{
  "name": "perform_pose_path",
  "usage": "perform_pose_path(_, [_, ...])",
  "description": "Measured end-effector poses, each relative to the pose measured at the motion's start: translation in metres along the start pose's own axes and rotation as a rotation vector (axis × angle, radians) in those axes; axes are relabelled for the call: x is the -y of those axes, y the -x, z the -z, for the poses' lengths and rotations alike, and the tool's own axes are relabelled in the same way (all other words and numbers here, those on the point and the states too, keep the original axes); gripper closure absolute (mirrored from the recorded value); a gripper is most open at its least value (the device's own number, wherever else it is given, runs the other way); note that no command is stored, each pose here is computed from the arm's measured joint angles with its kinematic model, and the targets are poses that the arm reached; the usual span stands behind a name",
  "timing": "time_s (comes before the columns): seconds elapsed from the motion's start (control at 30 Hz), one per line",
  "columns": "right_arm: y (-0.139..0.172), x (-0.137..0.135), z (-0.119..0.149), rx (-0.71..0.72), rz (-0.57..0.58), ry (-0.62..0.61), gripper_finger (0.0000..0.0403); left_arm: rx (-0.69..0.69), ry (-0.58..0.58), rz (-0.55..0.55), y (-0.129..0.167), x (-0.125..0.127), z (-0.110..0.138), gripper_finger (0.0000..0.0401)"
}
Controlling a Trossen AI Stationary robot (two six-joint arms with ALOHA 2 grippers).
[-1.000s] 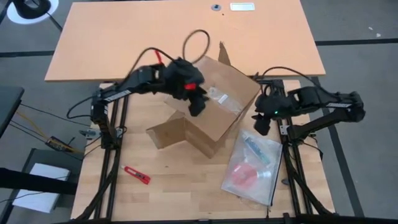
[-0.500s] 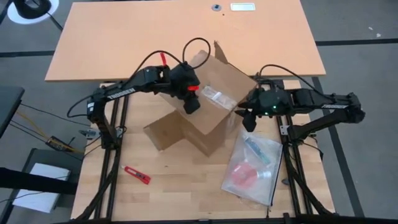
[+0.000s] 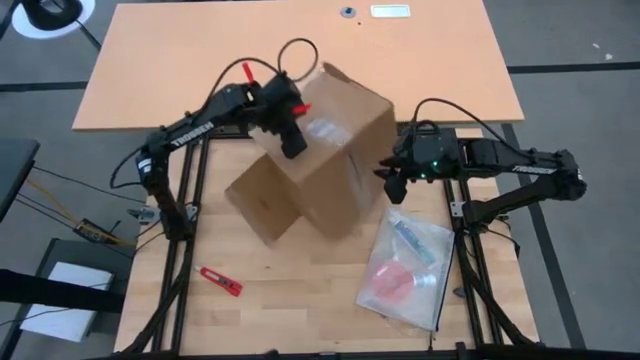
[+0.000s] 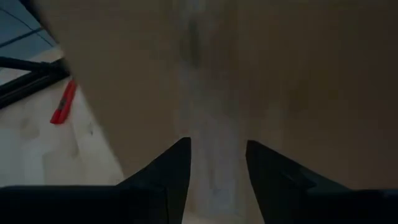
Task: Unpack boxes
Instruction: Break down cardboard box until it is fully flat
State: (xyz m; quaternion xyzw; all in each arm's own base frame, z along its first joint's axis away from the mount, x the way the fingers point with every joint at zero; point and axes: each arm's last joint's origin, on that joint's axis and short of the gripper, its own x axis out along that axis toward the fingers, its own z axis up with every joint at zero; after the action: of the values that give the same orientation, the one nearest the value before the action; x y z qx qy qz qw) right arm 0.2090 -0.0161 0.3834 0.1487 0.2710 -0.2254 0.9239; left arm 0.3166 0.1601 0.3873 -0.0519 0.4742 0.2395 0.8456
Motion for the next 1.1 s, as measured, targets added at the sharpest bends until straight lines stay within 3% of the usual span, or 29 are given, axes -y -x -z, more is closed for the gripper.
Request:
perform_pose_path(0.2, [0.001,0.001,0.009,-0.080,0.024,-0.064,0.0243,-0.089,-0.007,-0.024,-0.016,-0.038,0.009,0.0249])
perform_pose_path(0.37, [0.004,-0.003,0.019,-0.188,-0.035,-0.040,0.0243,-0.170,0.024,0.031,-0.017,-0.058,0.025,0.0249])
perform_pose_path(0.47, [0.006,-0.005,0.023,-0.218,-0.039,-0.015,0.0243,-0.237,0.042,0.093,-0.025,-0.057,0.032,0.0249])
perform_pose_path(0.6, [0.006,-0.006,0.022,-0.214,-0.045,-0.014,0.0243,-0.195,0.072,0.185,-0.005,-0.042,0.032,0.0249])
perform_pose_path(0.8, [0.006,-0.007,0.020,-0.195,-0.060,-0.011,0.0242,-0.125,0.072,0.209,0.049,-0.002,0.041,0.0249])
perform_pose_path(0.97, [0.005,-0.007,0.020,-0.188,-0.056,0.129,0.0241,-0.101,0.147,0.262,0.084,0.038,0.065,0.0249])
perform_pose_path(1.1, [0.002,-0.008,0.021,-0.194,-0.066,0.284,0.0241,-0.176,0.283,0.253,0.089,0.079,0.100,0.0249])
